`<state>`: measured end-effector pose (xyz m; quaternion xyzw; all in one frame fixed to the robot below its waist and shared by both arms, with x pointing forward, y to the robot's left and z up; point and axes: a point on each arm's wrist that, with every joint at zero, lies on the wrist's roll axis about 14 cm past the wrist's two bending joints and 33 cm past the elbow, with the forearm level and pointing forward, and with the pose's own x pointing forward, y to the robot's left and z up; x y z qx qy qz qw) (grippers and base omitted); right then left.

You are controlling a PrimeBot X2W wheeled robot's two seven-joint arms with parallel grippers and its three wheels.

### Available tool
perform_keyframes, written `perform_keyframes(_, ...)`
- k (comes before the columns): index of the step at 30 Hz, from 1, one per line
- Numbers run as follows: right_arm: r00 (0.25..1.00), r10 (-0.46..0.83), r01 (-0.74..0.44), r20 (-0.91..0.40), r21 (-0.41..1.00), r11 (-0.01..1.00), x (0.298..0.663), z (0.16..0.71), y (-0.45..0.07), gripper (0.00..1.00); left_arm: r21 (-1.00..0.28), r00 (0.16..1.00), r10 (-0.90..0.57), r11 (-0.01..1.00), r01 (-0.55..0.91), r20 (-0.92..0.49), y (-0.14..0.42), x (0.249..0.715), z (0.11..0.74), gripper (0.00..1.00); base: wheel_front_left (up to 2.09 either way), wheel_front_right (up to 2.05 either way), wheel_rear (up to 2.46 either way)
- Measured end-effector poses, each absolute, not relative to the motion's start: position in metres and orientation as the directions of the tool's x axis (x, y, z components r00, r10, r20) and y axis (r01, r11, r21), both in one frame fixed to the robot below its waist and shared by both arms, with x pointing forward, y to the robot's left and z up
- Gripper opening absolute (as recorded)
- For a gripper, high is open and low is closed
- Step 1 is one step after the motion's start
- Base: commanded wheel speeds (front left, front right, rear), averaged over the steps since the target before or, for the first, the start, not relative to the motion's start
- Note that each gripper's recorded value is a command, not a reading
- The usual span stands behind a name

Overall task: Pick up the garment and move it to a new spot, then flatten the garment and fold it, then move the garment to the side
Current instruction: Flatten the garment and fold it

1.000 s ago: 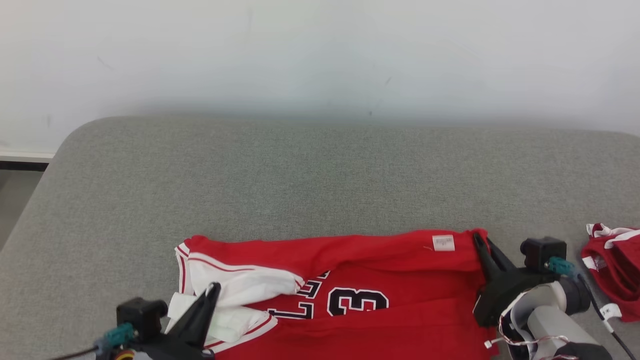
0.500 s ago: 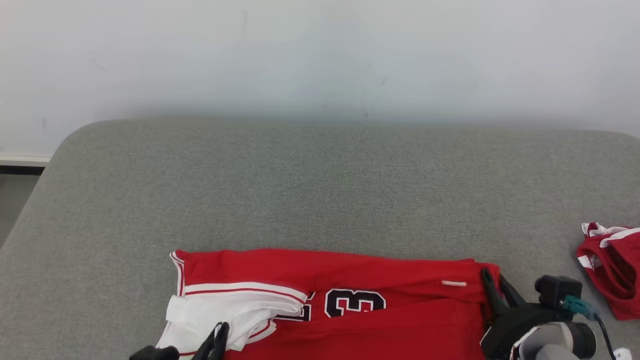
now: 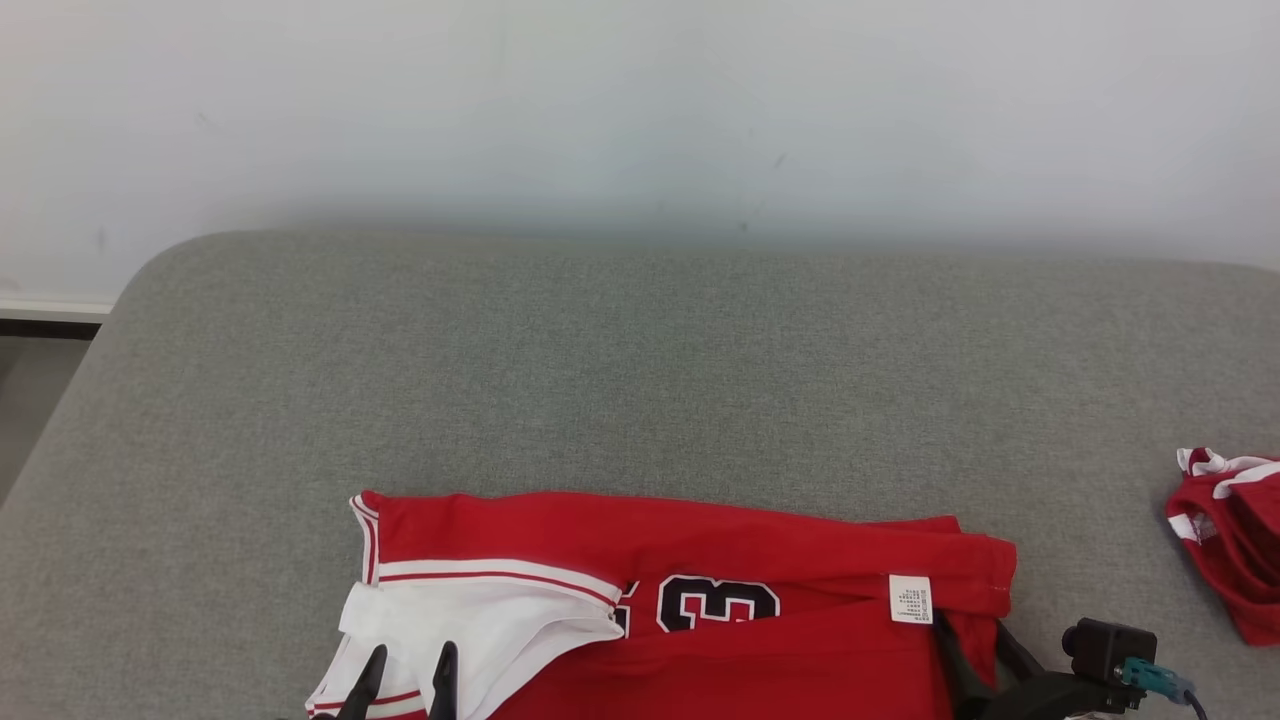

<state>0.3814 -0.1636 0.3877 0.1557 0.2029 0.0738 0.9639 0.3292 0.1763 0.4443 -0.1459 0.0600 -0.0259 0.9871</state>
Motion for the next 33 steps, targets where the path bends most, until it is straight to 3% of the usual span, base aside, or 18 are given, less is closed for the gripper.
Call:
perform_keyframes(10,0.884,0.254,-0.109,-0.393,0.355,0.929,0.387,0.381,-0.143,1.00,-0.277,0.993,-0.048,0.961,0.017,-0.106,0.179,0.329,0.445,1.00,0.00,0.00,0.00)
perform_keyframes(26,0.917,0.184,-0.058,-0.353,0.339,0.939,0.386,0.390,-0.176,1.00,-0.282,0.994,-0.085,0.958,0.062,-0.070,0.167,0.329,0.455,1.00,0.00,0.00,0.00)
perform_keyframes(33,0.950,0.158,-0.066,-0.270,0.321,0.945,0.398,0.414,-0.188,1.00,-0.286,0.993,-0.098,0.955,0.077,-0.061,0.161,0.330,0.458,1.00,0.00,0.00,0.00)
